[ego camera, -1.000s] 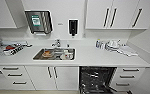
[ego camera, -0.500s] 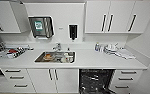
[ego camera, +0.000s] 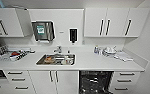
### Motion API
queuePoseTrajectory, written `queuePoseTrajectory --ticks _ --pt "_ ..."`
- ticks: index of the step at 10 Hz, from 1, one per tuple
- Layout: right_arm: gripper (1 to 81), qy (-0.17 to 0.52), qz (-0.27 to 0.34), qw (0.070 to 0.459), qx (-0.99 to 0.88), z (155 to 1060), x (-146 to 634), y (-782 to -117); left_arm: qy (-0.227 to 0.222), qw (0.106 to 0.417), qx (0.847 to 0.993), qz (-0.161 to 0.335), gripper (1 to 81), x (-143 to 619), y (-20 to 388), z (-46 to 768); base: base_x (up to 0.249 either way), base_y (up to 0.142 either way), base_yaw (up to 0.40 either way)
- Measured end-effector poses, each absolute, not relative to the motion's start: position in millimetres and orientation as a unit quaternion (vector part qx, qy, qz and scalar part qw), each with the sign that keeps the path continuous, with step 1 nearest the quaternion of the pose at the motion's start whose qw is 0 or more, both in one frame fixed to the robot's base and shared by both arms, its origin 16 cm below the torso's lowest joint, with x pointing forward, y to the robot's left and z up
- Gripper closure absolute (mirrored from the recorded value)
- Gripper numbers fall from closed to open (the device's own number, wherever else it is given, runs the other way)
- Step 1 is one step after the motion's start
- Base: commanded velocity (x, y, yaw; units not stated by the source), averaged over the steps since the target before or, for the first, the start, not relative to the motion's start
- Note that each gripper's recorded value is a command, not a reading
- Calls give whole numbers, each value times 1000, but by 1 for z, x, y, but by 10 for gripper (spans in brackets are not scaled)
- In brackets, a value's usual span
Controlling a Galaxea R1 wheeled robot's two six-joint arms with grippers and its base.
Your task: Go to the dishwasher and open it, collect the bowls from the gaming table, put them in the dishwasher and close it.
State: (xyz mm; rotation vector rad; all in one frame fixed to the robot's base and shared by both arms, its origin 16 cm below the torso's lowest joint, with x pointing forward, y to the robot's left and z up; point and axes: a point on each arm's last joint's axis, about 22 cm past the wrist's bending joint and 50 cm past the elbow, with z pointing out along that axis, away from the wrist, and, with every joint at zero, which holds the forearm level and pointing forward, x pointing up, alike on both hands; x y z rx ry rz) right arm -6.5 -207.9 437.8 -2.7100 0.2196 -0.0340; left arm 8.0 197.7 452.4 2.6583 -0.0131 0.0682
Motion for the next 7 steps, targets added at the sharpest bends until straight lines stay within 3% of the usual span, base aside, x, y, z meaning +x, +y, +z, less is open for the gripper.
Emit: queuePoseTrajectory --ticks 7 --pt "10 81 -2 207 -975 440 -33 -210 -2 239 971 14 10 -20 198 455 0 0 0"
